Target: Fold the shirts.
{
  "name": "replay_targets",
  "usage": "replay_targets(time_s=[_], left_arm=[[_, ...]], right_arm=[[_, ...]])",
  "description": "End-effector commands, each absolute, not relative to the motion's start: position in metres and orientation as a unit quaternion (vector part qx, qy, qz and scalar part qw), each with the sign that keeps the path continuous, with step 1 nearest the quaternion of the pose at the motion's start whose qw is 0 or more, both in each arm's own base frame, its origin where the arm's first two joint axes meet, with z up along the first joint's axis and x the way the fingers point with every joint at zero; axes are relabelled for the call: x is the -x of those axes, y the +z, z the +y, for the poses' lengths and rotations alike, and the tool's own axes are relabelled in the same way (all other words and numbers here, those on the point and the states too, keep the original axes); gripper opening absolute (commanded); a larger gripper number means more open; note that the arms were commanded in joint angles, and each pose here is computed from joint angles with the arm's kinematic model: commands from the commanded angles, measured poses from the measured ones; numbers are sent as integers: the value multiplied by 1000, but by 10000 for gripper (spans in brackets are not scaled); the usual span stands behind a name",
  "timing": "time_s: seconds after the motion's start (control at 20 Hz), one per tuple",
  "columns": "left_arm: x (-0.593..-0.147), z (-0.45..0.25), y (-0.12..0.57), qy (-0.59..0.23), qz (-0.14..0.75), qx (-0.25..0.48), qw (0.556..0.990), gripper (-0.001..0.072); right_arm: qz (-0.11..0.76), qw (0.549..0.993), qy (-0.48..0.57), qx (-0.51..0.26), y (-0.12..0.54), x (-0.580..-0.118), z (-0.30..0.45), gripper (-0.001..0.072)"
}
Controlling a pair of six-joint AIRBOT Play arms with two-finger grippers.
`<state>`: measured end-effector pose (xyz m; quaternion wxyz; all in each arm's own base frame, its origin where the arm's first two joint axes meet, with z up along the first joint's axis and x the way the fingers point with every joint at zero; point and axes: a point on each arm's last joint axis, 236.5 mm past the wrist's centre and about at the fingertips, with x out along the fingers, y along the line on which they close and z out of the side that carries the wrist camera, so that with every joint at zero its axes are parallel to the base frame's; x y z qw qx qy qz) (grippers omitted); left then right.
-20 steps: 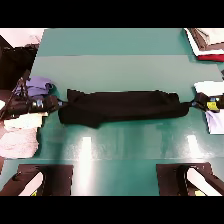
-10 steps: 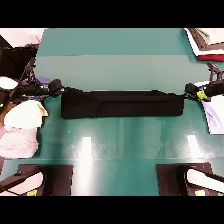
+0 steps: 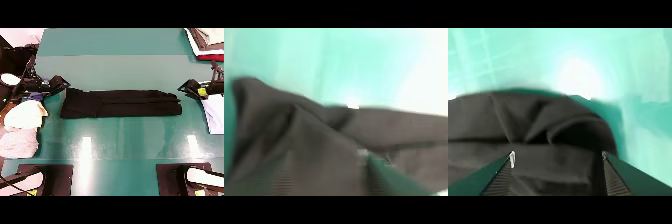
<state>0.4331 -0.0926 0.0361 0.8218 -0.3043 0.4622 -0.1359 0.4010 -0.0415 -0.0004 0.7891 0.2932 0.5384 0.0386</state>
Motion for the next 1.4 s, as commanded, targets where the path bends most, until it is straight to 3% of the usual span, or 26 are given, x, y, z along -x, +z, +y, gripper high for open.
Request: replay_targets(time_s=[0.0,0.05,0.2,0.4,0.6,0.7,0.8,0.9,1.1,1.35], left_arm=[[-412,-110,41,-174,501,303,792,62],[-408,-113,41,-182,508,299,787,30],[-396,-119,39,-200,525,292,774,30],[-385,-123,38,-211,542,290,760,30],[-385,-124,38,-212,542,291,759,30],[-385,-124,38,-212,543,291,759,30],[-385,-124,38,-212,543,291,759,30],[-384,-124,38,-213,544,290,758,29],[-377,-155,37,-239,550,265,756,28],[-394,-239,49,-304,522,205,770,28]], right_arm=[[579,750,82,-309,-8,-369,-47,698],[598,730,92,-319,-17,-359,-46,698],[634,686,119,-336,-43,-347,-38,695],[608,663,179,-397,-53,-366,-13,694],[629,643,205,-386,-70,-361,4,690],[629,653,210,-366,-74,-366,14,604],[627,663,212,-350,-77,-371,20,369],[623,670,216,-340,-77,-374,22,40],[603,696,222,-320,-55,-378,19,18],[543,753,252,-274,26,-394,37,16]])
